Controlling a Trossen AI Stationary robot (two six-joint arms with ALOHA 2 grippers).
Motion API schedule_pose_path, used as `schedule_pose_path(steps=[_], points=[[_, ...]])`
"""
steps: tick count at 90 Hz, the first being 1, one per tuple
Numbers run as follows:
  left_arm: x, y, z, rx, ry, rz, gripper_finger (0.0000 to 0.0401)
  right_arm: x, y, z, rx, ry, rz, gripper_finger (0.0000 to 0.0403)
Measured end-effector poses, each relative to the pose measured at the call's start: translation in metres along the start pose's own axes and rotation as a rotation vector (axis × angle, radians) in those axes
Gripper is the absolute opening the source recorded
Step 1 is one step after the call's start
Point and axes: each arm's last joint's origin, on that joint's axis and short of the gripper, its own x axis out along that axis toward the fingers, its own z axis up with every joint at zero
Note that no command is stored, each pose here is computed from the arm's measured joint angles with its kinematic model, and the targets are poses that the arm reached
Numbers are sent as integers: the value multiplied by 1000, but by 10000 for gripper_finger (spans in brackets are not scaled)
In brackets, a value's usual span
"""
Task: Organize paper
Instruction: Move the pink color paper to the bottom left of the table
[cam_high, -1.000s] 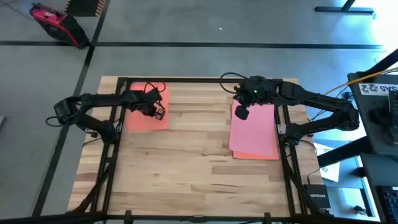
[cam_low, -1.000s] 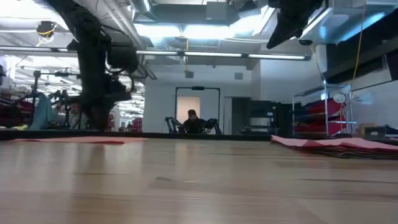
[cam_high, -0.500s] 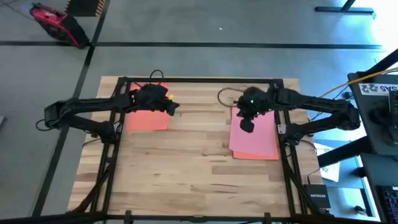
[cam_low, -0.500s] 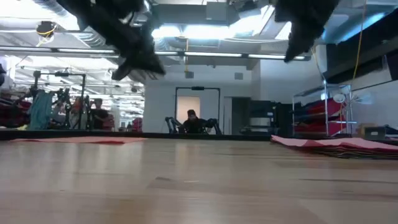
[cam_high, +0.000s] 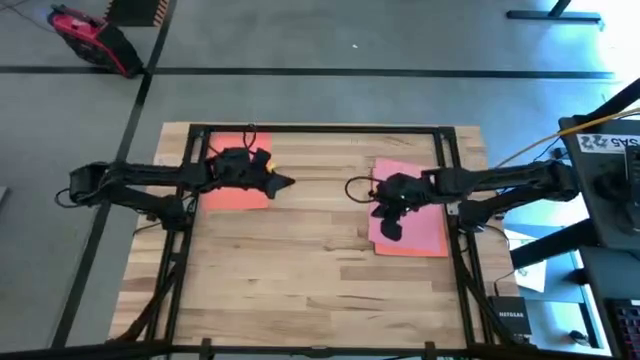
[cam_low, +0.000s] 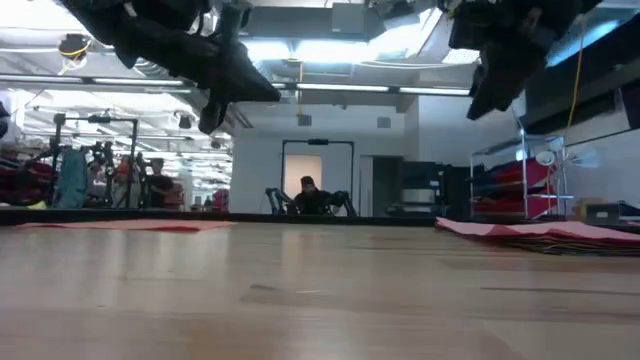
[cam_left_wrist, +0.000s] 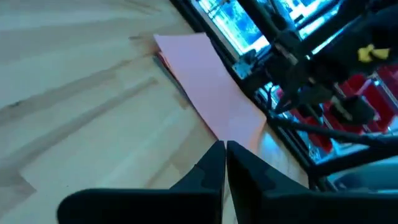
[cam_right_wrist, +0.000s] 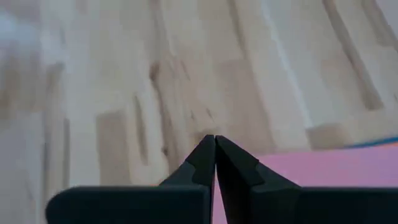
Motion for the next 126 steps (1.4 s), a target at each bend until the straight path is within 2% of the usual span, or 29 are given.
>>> schedule_pose_path(steps=[6, 15, 28, 51, 70, 98, 107, 119, 126], points=[[0, 2, -5, 14, 26, -1, 0, 4, 6, 0, 38, -6, 0, 1], [0, 7, -11, 12, 62, -4, 0, 14, 16, -2, 100, 1, -61, 9], [-1, 14, -20, 18, 100, 2, 0, 31, 32, -6, 166, 15, -138, 48], [-1, 14, -21, 124, 104, -7, 0, 78, 42, -25, 160, 173, -253, 138], [-1, 17, -23, 167, 131, 10, 0, 105, 38, -40, 163, 271, -355, 158], [-2, 20, -26, 204, 168, 35, 0, 115, 31, -50, 256, 308, -479, 149], [-2, 20, -26, 204, 168, 35, 0, 119, 30, -53, 262, 335, -486, 108], [-2, 20, -26, 204, 167, 34, 0, 120, 31, -51, 264, 322, -475, 20], [-2, 19, -26, 202, 171, 19, 0, 119, 35, -44, 259, 300, -461, 11]])
